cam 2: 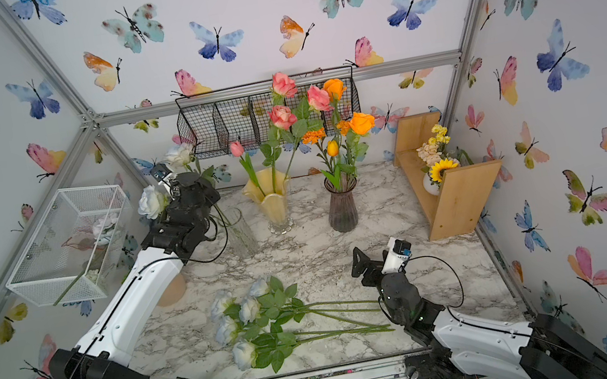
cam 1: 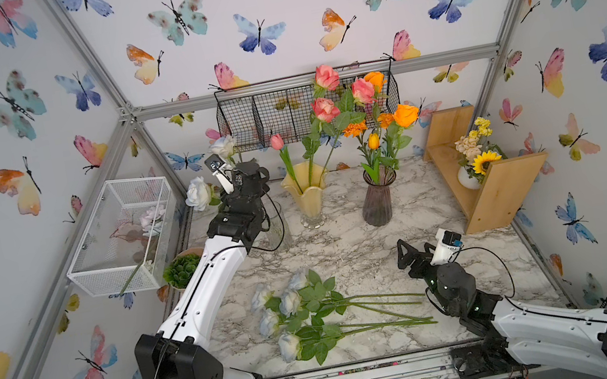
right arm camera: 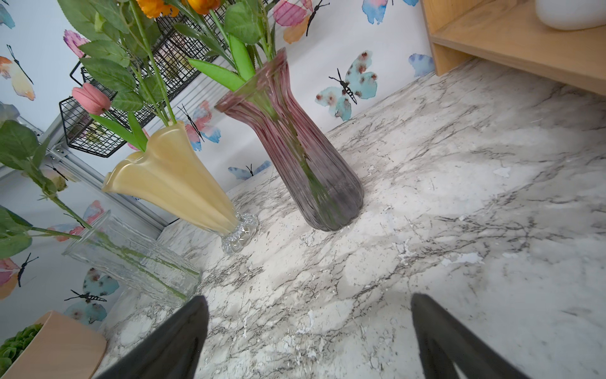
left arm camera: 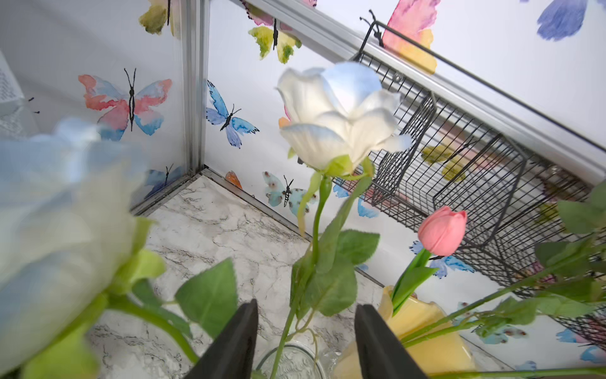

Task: Arrange the flowers in different vases according to their colors
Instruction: Insert the flower into the vase.

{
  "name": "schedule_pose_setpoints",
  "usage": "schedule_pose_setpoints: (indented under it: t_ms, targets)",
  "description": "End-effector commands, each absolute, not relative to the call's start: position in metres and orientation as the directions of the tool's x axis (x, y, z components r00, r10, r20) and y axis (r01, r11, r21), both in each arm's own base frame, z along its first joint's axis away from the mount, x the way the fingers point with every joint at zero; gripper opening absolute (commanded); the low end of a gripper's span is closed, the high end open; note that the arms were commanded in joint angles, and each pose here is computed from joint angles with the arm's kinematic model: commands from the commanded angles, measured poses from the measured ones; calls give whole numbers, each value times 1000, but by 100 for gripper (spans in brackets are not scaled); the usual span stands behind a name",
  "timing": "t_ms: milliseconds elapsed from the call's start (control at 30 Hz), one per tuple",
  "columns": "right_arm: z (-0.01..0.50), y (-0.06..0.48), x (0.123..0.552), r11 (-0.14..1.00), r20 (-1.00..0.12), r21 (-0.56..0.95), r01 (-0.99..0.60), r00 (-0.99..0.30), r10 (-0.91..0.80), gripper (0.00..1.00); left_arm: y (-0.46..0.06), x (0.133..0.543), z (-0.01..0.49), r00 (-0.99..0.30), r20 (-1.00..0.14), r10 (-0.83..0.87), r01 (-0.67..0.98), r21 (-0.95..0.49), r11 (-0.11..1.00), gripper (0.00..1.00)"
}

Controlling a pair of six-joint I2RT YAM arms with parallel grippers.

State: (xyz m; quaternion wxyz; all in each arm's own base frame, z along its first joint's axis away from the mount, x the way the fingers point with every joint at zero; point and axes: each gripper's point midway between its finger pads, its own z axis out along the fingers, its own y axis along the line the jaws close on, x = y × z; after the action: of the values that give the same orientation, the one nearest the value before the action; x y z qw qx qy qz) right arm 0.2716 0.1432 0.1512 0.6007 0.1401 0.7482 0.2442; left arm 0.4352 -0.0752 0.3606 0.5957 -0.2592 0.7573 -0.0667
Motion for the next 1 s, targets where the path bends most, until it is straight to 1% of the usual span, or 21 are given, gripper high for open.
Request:
schedule_pose_setpoints:
  t_ms: [0, 133, 400, 600, 700, 833, 900, 967]
  targets:
    - [161, 145, 273, 834, -829, 542, -104, -224, 512, 99, -79, 413, 372, -152, -817, -557, -278, -505, 817, 54]
    - [161, 145, 272, 833, -829, 542, -107, -227, 511, 98, -79, 401, 383, -144, -784, -604, -253, -561, 788, 55]
    - [161, 149, 272, 831, -828, 543, -118, -240, 507, 98, -97, 378, 403, -169, -731, -662, -190, -635, 749, 54]
    - [159, 155, 272, 832, -828, 539, -134, -264, 494, 98, -124, 338, 404, -187, -701, -688, -168, -667, 726, 53]
    - [159, 162, 273, 833, -831, 532, -154, -287, 477, 98, -139, 312, 394, -214, -684, -698, -178, -675, 716, 51]
    - [160, 175, 272, 832, -835, 518, -200, -329, 441, 98, -150, 281, 367, -259, -639, -725, -200, -698, 687, 49]
    - [164, 188, 272, 828, -844, 501, -252, -355, 403, 98, -153, 271, 354, -285, -617, -734, -202, -710, 675, 48]
    - [170, 213, 268, 810, -855, 466, -355, -416, 309, 99, -149, 261, 344, -306, -612, -729, -210, -703, 679, 48]
